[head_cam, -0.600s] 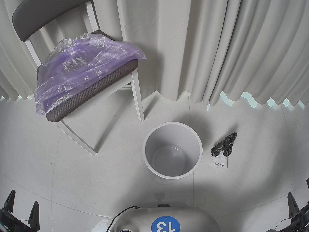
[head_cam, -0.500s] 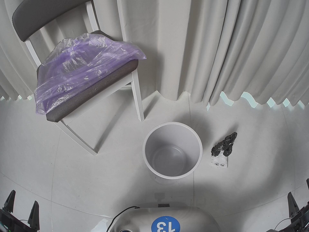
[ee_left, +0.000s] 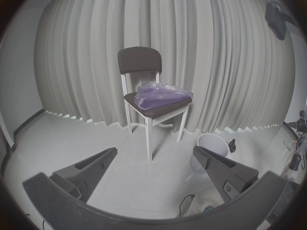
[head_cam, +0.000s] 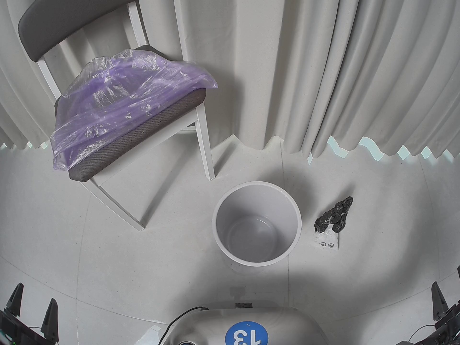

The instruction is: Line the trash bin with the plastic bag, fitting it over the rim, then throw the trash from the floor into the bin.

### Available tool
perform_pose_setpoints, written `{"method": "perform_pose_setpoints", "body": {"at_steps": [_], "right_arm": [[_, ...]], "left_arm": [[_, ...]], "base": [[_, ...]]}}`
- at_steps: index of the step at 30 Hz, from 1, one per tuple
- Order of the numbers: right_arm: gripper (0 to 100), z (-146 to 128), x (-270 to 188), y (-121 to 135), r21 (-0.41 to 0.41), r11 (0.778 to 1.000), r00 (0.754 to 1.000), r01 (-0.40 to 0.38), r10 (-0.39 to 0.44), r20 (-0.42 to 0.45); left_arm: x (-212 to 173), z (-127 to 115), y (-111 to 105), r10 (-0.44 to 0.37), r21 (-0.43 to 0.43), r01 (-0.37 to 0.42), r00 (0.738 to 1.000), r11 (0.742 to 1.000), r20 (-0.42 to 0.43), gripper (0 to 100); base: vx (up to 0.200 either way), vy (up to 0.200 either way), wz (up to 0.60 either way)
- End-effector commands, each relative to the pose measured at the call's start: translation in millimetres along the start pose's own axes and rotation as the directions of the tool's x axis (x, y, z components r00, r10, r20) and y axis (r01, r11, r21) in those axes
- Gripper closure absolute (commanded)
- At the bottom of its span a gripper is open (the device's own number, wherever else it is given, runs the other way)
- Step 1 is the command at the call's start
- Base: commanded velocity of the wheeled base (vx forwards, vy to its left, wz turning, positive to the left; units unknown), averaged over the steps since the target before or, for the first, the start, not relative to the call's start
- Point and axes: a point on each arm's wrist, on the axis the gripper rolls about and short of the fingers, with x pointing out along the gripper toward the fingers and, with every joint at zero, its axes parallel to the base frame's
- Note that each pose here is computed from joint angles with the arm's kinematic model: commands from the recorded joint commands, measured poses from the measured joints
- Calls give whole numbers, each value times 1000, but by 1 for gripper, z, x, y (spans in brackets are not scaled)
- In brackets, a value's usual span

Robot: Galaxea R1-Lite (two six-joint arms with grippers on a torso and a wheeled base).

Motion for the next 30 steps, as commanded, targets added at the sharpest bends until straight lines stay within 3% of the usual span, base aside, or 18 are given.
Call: {"method": "perform_pose_setpoints", "body": {"at_steps": [1,30], "right_arm": [[0,-5,0,0,1,1000,1000,0,0,-6],[0,-5,0,0,-11,1000,1000,8,-8,-3]], "left_arm": [[0,-4,0,1,1,-1,1000,1000,0,0],[0,-4,0,2,-10,-2,1000,1000,11,0]], "base": [[0,0,0],[0,0,0]]}}
